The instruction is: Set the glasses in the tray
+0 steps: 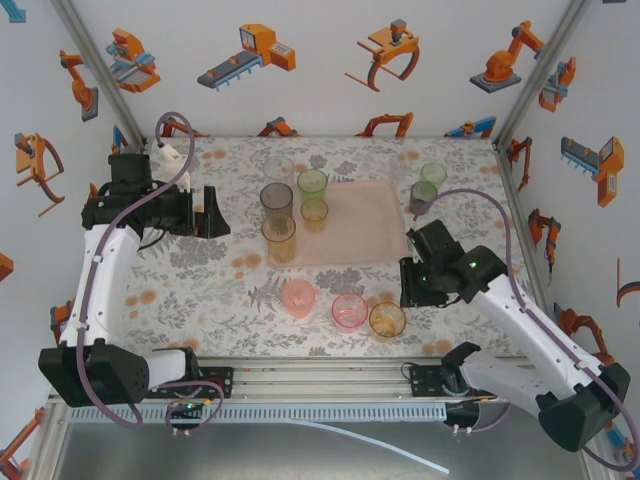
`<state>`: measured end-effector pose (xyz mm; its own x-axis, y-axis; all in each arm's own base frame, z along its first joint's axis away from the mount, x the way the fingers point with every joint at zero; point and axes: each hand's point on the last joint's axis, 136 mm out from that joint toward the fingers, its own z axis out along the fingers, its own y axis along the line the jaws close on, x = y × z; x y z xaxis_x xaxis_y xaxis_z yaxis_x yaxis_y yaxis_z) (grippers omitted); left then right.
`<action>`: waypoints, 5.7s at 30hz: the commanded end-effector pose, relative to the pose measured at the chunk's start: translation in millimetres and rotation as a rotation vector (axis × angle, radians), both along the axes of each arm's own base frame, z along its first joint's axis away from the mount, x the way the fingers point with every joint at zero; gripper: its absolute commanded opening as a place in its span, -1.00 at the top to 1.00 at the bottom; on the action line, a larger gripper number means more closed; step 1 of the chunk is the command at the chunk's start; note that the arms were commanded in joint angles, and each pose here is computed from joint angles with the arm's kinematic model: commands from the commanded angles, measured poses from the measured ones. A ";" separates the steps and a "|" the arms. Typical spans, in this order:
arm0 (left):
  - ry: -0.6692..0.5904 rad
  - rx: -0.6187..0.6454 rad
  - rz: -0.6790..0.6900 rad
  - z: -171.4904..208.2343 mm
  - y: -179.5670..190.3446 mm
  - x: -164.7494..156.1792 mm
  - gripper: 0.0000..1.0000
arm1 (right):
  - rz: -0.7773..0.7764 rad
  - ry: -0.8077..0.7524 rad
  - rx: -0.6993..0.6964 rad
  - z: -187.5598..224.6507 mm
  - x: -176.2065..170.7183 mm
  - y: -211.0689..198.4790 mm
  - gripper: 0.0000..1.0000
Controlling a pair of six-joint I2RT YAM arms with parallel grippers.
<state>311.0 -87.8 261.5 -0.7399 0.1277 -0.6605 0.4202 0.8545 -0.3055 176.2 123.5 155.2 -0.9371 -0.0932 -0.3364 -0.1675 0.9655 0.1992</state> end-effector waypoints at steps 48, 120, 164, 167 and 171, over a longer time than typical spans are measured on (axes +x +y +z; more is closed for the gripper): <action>-0.023 -0.026 -0.007 10.5 -2.6 -2.9 -0.94 | -0.162 0.082 -0.054 -54.2 -14.8 -0.3 0.30; -0.060 -0.044 -0.013 21.3 -4.9 -11.2 -0.94 | -0.208 -0.097 -0.185 -0.7 23.2 -11.5 0.90; -0.078 0.005 0.054 24.7 12.7 -7.3 -0.94 | 0.077 -0.228 -0.020 11.0 205.0 166.2 0.90; -0.081 0.001 0.058 25.7 14.0 -8.0 -0.94 | 0.085 -0.209 -0.027 1.7 205.8 169.4 0.90; -0.081 0.000 0.061 24.1 15.0 -8.8 -0.94 | 0.092 -0.181 -0.027 -9.1 204.3 171.9 0.89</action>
<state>306.0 -72.2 276.6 -0.7110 0.0916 -0.6972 0.3808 0.8837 -0.2722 372.4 286.0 136.5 -0.8623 -0.1922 -0.4685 -0.2683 0.9580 0.1009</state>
